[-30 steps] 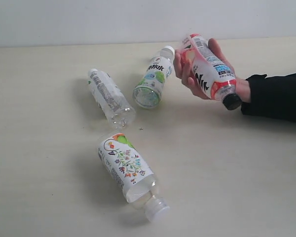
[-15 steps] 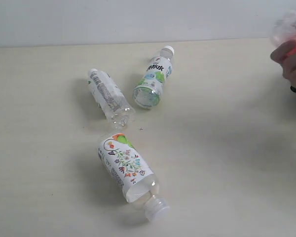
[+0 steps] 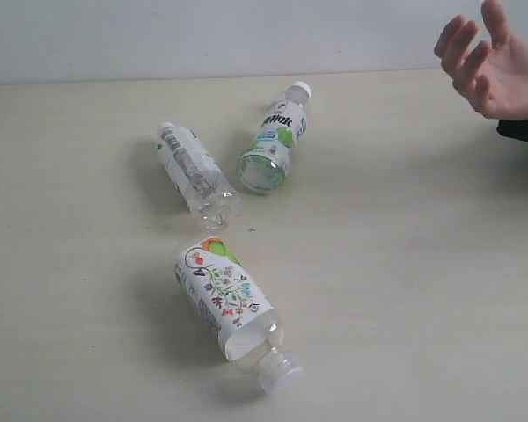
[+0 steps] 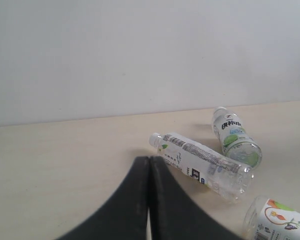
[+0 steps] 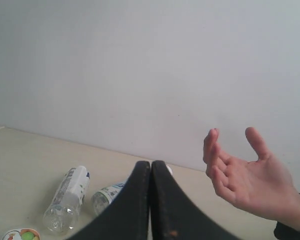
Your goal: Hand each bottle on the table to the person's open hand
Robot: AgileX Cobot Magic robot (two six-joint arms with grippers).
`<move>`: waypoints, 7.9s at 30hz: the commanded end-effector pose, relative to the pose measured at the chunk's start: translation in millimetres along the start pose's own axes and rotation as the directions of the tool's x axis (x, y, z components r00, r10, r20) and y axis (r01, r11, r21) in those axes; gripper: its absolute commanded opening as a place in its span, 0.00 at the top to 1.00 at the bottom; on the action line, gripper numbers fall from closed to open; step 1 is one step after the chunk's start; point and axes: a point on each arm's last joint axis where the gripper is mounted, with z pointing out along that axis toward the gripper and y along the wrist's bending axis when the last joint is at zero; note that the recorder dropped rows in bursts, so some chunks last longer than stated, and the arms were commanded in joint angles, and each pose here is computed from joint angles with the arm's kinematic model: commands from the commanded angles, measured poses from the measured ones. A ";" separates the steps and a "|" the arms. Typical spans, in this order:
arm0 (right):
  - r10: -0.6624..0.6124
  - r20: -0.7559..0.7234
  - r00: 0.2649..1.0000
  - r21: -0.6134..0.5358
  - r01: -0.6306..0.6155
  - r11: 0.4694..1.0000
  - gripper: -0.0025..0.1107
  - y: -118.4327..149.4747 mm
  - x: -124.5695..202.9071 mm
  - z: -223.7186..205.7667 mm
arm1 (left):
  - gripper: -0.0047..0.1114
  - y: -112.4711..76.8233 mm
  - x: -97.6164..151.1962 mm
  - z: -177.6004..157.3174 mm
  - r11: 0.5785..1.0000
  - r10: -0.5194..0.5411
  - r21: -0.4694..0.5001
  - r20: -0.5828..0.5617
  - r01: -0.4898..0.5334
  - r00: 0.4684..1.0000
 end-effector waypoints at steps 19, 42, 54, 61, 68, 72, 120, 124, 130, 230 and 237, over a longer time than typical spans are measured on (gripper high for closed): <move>0.004 0.001 1.000 0.003 -0.004 1.000 0.98 -0.1 1.5 0.0 | 0.96 0.1 0.1 0.0 1.000 -0.009 -0.001 0.001 0.009 1.000; 0.002 -0.010 1.000 0.002 -0.002 1.000 0.98 0.0 2.4 0.0 | 0.96 0.1 0.1 0.0 1.000 -0.009 -0.001 0.001 0.009 1.000; -0.052 0.020 0.998 0.015 0.051 0.999 0.98 -1.1 5.7 2.3 | 0.96 0.1 0.1 0.0 1.000 -0.009 -0.001 0.001 0.009 1.000; -0.054 0.127 0.990 0.040 0.049 0.998 0.98 -2.9 -4.1 1.5 | 0.96 0.1 0.1 0.0 1.000 -0.009 -0.001 0.001 0.009 1.000; -0.027 0.153 0.988 0.045 0.020 0.999 0.98 -3.6 -6.4 1.1 | 0.96 0.1 0.1 0.0 1.000 -0.009 -0.001 0.001 0.009 1.000; 0.016 0.002 1.000 0.027 -0.016 1.000 0.98 -3.2 -5.3 14.8 | 0.96 0.1 0.1 0.0 1.000 -0.009 -0.001 0.001 0.009 1.000; -0.340 -0.925 0.168 -0.371 -0.215 0.903 0.09 159.3 123.3 267.3 | 0.96 0.1 0.1 0.0 1.000 -0.009 -0.001 0.001 0.009 1.000; -0.333 -0.926 0.180 -0.367 -0.209 0.906 0.09 160.5 131.3 270.8 | 0.96 0.1 0.1 0.0 1.000 -0.009 -0.001 0.001 0.009 1.000; -0.354 -0.916 0.189 -0.388 -0.192 0.902 0.09 160.9 139.7 273.7 | 0.96 0.1 0.1 0.0 1.000 -0.009 -0.001 0.001 0.009 1.000; -0.001 -0.950 0.311 -0.014 -0.040 0.999 0.17 -19.9 23.5 296.6 | 0.96 0.1 0.1 0.0 1.000 -0.009 -0.001 0.001 0.009 1.000; -0.013 -0.853 0.521 -0.104 -0.144 0.984 0.19 -3.8 -41.6 243.0 | 0.96 0.1 0.1 0.0 1.000 -0.009 -0.001 0.001 0.009 1.000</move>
